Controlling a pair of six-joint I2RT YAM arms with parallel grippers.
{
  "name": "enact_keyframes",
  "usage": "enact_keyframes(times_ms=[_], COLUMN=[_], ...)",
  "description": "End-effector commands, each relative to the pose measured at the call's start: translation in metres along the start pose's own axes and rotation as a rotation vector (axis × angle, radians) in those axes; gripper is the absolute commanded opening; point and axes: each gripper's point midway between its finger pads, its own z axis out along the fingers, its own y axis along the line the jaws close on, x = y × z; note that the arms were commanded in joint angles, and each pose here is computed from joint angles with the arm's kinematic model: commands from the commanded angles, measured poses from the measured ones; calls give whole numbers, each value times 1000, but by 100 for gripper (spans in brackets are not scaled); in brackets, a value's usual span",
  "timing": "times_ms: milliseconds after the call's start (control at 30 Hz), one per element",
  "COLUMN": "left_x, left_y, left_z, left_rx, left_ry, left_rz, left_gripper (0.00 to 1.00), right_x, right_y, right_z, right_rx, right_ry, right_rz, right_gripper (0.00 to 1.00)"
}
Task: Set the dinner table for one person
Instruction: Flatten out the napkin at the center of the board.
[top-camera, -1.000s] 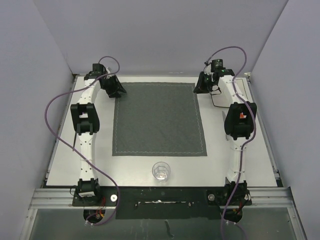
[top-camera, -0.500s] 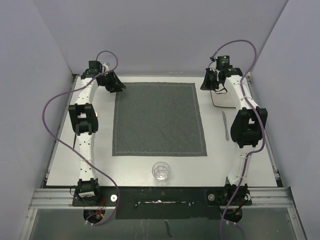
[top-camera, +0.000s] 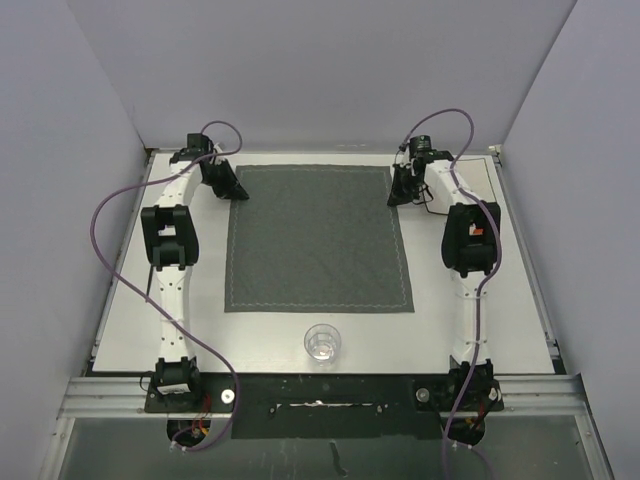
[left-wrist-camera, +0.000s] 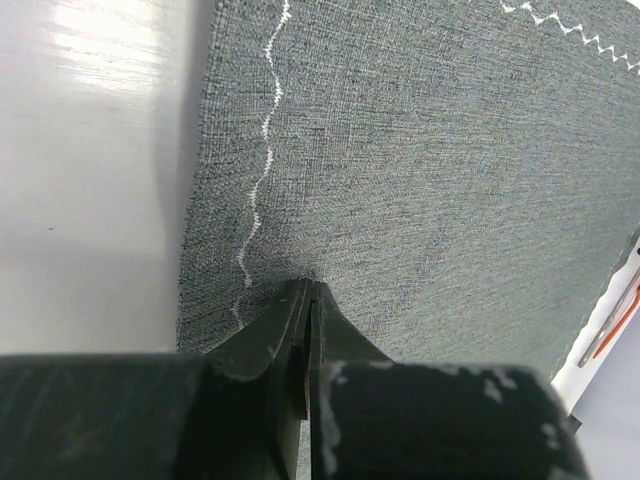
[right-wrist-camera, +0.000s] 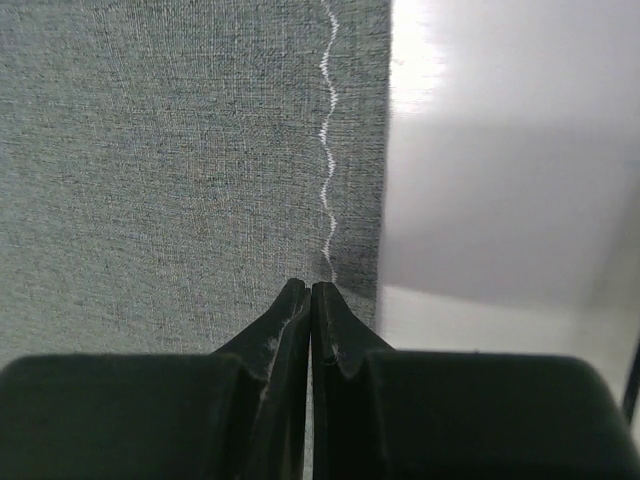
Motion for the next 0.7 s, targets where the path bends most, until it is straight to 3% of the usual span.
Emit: enact_keyframes(times_ms=[0, 667], left_x=[-22, -24], left_y=[-24, -15], left_z=[-34, -24], left_rx=[3, -14], left_ry=[-81, -60], left_rz=[67, 66], left_gripper=[0, 0], right_x=[-24, -4], right_y=[15, -12], right_z=[-12, 3], right_rx=[-18, 59], right_ry=[-78, -21], right_rz=[-39, 23], right_gripper=[0, 0])
